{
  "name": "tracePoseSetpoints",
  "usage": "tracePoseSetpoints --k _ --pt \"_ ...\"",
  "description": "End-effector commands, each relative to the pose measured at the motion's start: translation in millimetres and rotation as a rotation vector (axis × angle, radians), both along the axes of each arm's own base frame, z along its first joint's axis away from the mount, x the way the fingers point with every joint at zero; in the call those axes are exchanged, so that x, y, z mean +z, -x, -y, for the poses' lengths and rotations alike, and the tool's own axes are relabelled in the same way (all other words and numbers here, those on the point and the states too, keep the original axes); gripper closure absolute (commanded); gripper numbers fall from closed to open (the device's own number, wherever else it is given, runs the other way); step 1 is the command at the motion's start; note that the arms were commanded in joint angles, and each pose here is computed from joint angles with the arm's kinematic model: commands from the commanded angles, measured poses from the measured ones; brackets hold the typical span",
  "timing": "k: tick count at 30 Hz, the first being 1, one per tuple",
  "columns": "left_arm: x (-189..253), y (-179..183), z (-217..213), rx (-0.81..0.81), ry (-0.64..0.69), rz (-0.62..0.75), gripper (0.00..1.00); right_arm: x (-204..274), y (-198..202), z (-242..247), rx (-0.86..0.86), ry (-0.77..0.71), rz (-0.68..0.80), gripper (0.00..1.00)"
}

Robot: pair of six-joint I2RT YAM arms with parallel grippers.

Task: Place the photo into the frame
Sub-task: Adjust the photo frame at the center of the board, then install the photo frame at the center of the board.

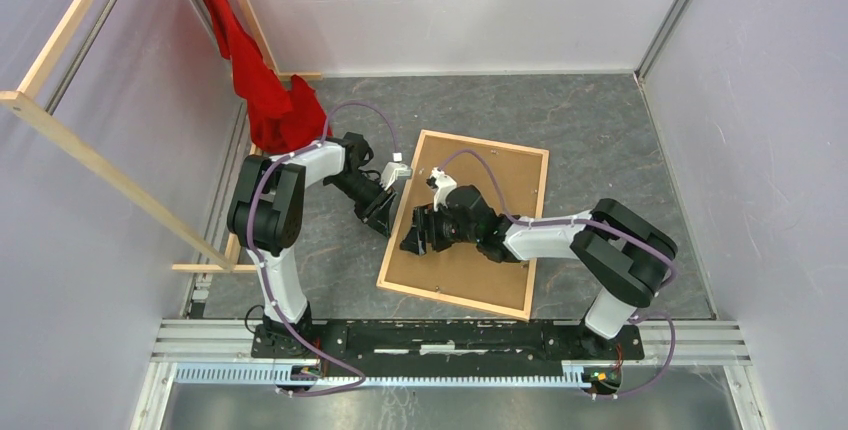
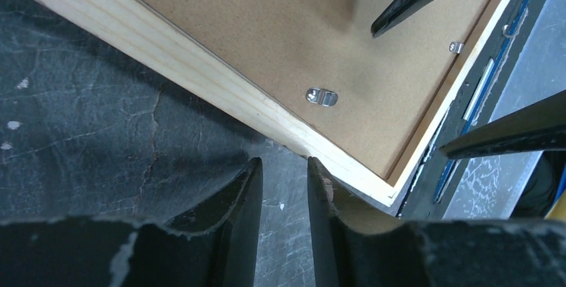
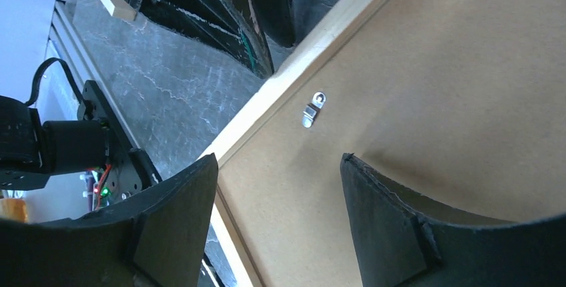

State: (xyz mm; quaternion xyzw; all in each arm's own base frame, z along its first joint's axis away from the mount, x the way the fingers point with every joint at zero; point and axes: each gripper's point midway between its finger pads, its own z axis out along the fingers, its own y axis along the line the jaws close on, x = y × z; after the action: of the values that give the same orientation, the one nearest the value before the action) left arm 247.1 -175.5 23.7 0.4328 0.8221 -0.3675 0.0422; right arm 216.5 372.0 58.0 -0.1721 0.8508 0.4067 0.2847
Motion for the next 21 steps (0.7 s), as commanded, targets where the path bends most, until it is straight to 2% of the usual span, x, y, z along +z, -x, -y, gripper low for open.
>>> tracePoseSetpoints --k 1,8,21 --pt "21 -5 2 -0.036 0.044 0.048 0.60 20 -7 -21 0.006 -0.075 0.035 0.26" --pt "26 1 3 -0.069 0.074 0.043 0.57 13 -4 -21 0.007 -0.072 0.021 0.27" --pt "18 -6 14 -0.024 0.103 -0.015 0.66 0 -2 -27 0.020 -0.058 -0.001 0.28"
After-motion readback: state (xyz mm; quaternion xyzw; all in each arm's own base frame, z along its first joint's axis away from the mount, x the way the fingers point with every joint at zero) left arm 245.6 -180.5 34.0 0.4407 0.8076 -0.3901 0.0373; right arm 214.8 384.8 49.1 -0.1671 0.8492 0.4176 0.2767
